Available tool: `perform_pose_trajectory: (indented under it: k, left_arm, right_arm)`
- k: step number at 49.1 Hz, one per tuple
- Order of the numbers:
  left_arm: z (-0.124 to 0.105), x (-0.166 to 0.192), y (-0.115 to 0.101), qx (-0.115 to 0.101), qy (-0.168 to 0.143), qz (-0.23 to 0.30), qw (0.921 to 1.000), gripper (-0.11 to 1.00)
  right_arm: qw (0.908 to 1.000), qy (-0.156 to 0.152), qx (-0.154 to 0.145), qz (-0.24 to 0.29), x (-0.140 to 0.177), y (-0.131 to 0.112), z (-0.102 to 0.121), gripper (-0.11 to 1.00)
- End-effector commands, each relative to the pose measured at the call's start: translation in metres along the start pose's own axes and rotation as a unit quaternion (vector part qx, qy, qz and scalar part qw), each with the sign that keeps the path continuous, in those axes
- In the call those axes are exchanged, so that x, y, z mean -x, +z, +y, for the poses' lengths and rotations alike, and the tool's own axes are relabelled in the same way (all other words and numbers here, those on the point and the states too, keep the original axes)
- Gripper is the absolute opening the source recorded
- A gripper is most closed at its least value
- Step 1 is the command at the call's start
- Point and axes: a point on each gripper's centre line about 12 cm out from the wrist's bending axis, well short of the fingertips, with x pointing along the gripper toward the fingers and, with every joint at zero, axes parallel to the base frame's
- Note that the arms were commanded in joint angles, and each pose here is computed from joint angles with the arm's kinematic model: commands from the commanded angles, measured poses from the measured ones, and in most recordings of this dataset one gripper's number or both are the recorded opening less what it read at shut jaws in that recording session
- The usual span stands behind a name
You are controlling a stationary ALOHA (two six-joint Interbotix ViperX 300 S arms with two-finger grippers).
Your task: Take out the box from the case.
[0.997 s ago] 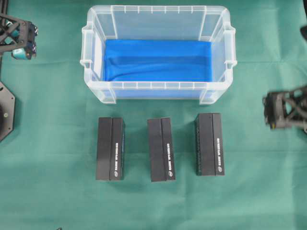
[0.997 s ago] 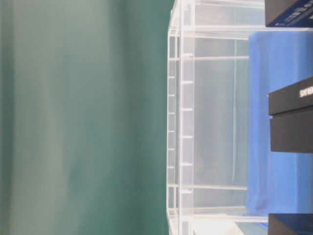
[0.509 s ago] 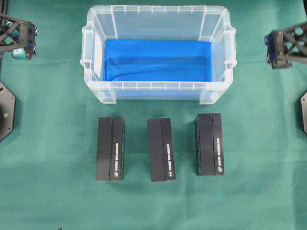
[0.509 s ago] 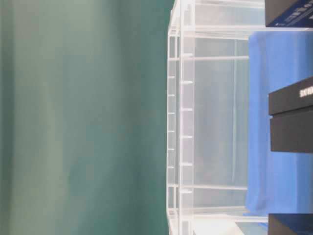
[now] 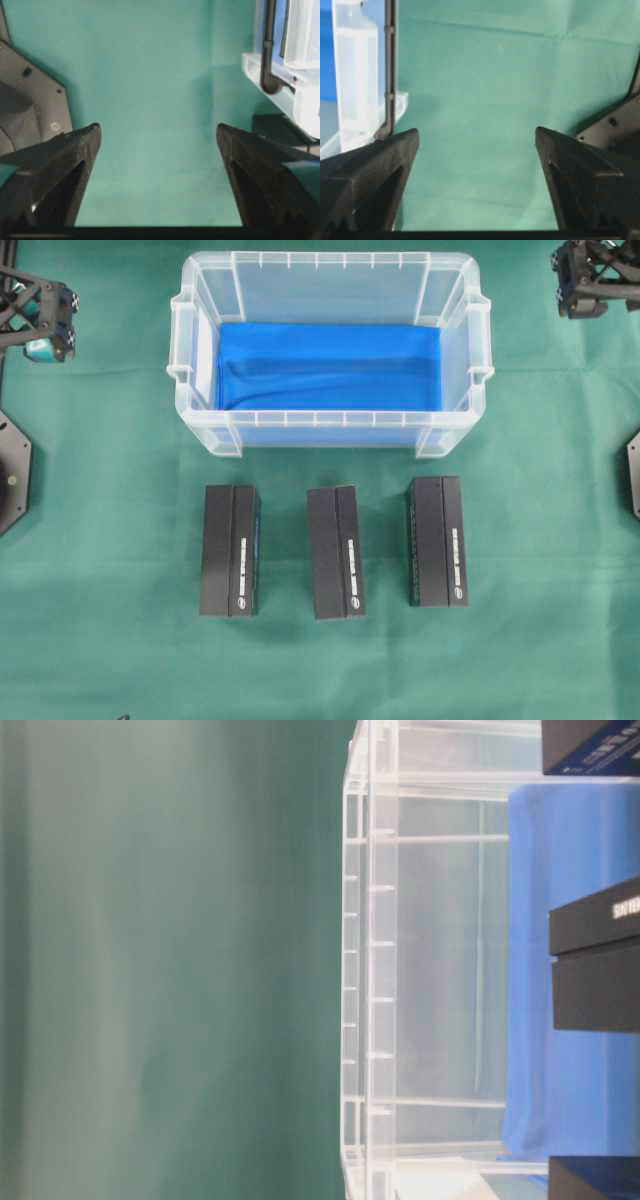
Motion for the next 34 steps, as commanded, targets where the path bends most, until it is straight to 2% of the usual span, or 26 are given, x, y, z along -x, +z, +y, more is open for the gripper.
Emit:
perform_pose_trajectory:
  k: [1, 34]
  left_arm:
    - [-0.0003, 0.0042, 0.0022, 0.003, -0.008, -0.005, 1.0, 0.98]
    - [0.001, 0.0038, 0.005, 0.009, -0.006, -0.006, 0.9999, 0.98]
  right_arm:
    - [0.9999, 0.012, -0.001, -0.001, 0.0041, 0.0013, 0.0035, 0.92]
    - [0.9999, 0.011, -0.004, 0.007, 0.001, -0.0006, 0.0043, 0.92]
